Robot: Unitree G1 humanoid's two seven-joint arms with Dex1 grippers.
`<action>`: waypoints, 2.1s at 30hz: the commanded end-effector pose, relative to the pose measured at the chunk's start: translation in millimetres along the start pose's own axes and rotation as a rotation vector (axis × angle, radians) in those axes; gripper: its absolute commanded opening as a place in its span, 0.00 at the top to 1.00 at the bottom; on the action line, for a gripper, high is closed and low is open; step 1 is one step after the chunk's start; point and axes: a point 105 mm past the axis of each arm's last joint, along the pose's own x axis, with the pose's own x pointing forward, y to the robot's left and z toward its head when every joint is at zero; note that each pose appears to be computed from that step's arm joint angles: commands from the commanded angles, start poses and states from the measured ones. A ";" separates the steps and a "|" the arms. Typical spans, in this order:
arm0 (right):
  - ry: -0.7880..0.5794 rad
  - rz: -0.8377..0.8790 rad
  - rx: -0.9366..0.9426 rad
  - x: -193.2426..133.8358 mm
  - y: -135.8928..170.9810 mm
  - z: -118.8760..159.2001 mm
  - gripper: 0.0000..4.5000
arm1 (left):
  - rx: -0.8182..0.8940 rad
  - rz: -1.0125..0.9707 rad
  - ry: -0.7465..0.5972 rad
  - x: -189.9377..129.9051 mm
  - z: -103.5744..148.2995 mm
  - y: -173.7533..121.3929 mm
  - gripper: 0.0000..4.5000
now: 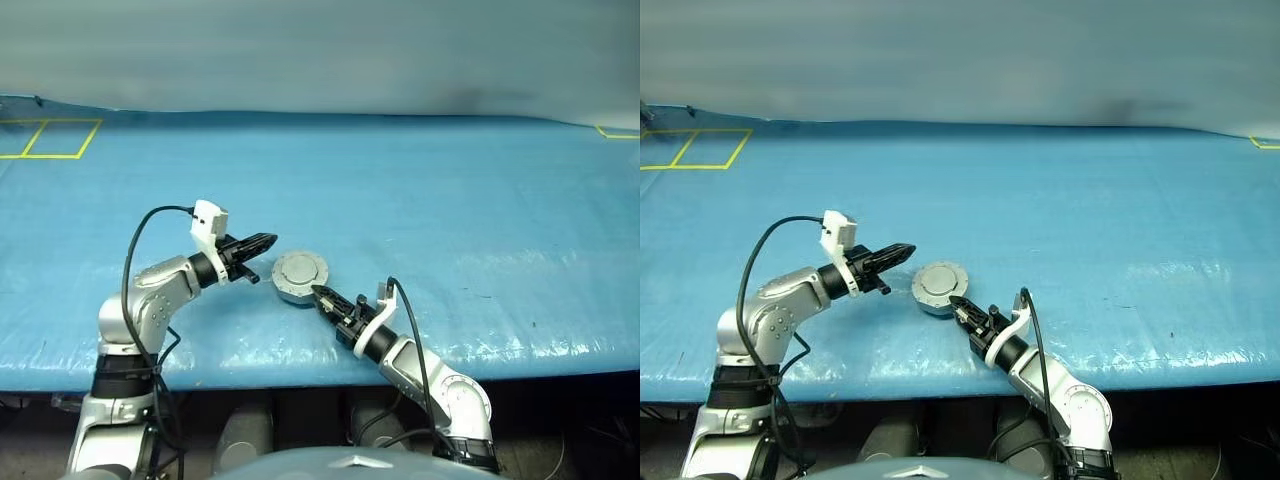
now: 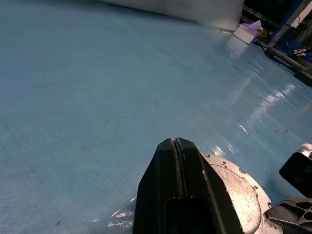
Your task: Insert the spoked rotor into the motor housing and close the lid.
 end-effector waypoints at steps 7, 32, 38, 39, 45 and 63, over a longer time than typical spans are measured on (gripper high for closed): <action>-0.019 0.131 0.006 -0.5 25.9 2.2 0.74 | -0.397 0.050 -0.216 -25.0 -1.6 -10.9 1.00; -0.064 0.333 -0.120 22.8 98.6 32.0 0.74 | -1.094 -0.128 -0.470 -14.5 -30.9 -50.5 0.04; -0.015 0.339 -0.131 22.7 101.6 22.8 0.74 | -1.123 -0.176 -0.477 -12.5 -33.8 -51.9 0.00; -0.003 0.338 -0.134 22.4 101.8 20.6 0.74 | -1.127 -0.183 -0.484 -12.4 -33.5 -51.9 0.00; 0.066 0.315 -0.141 21.0 97.3 6.2 0.74 | -1.129 -0.226 -0.526 -11.3 -30.4 -52.1 0.00; 0.181 0.279 -0.173 19.2 92.8 -20.7 0.74 | -1.136 -0.230 -0.526 -5.8 -24.9 -59.0 0.00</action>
